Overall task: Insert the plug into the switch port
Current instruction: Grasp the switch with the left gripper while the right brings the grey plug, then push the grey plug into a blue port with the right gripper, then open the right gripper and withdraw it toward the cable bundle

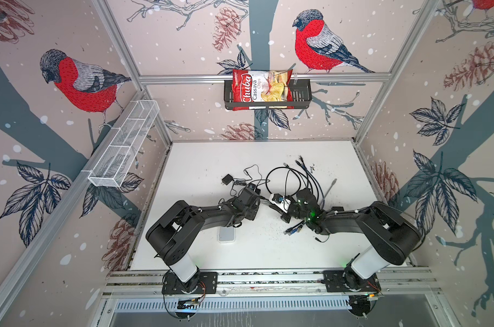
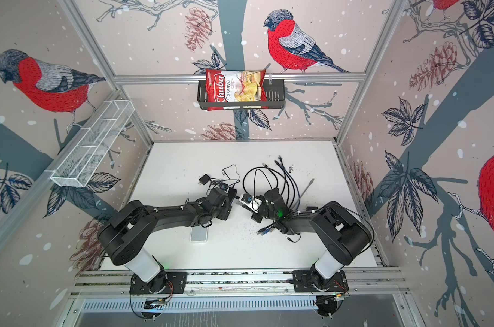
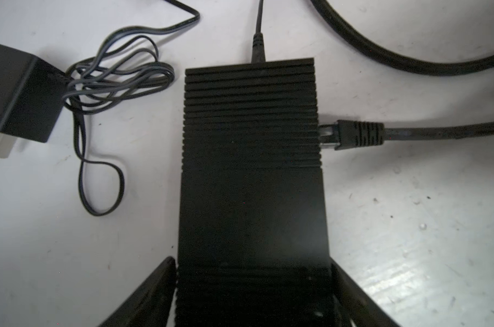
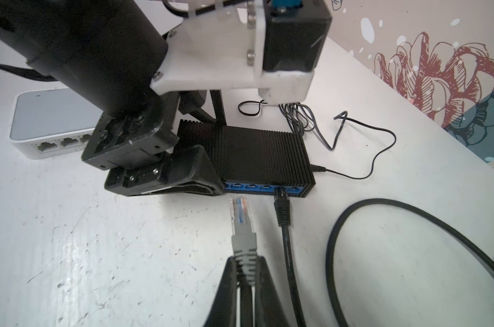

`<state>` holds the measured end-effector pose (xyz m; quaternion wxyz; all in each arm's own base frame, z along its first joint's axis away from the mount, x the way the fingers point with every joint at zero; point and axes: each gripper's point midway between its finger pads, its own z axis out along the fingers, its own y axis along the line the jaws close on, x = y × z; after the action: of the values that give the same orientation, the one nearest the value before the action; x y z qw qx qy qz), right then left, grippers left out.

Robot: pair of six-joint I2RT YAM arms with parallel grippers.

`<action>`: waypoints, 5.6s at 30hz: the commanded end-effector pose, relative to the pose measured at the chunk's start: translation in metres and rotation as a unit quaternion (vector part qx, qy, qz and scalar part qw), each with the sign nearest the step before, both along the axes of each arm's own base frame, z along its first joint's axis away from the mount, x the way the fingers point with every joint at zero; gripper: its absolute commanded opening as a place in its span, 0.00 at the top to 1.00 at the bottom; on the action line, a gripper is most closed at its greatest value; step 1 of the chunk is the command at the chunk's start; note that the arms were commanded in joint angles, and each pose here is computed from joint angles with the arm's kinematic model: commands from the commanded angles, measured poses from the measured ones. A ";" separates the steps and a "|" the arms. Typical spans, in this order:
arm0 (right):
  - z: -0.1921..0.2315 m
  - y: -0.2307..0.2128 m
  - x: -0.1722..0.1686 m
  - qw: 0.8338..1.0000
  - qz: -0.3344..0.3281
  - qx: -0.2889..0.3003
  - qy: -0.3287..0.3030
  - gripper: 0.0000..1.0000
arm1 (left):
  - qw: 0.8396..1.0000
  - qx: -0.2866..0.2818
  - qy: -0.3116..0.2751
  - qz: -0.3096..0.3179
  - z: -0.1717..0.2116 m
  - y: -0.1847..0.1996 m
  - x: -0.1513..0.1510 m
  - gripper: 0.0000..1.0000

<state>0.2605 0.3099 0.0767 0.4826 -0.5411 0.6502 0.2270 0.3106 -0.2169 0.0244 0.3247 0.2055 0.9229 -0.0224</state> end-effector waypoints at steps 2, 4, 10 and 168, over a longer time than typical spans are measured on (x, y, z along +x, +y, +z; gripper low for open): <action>0.012 0.004 0.002 1.000 0.005 0.017 -0.019 0.99 | 1.000 0.005 0.001 0.008 0.001 0.006 -0.003 0.20; 0.011 0.004 0.002 1.000 0.004 0.016 -0.019 0.99 | 1.000 0.004 0.001 0.012 0.003 0.007 -0.002 0.19; 0.010 0.003 0.002 1.000 0.000 0.018 -0.020 0.99 | 1.000 0.005 0.013 0.022 -0.002 0.011 0.000 0.18; 0.079 -0.082 0.084 0.961 -0.260 0.095 0.025 0.01 | 0.984 -0.071 -0.049 0.159 0.018 0.014 0.033 0.10</action>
<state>0.3396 0.2369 0.1552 0.5582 -0.3283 0.7408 0.1782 0.3394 -0.2035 0.0346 0.3713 0.0366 0.9274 -0.0284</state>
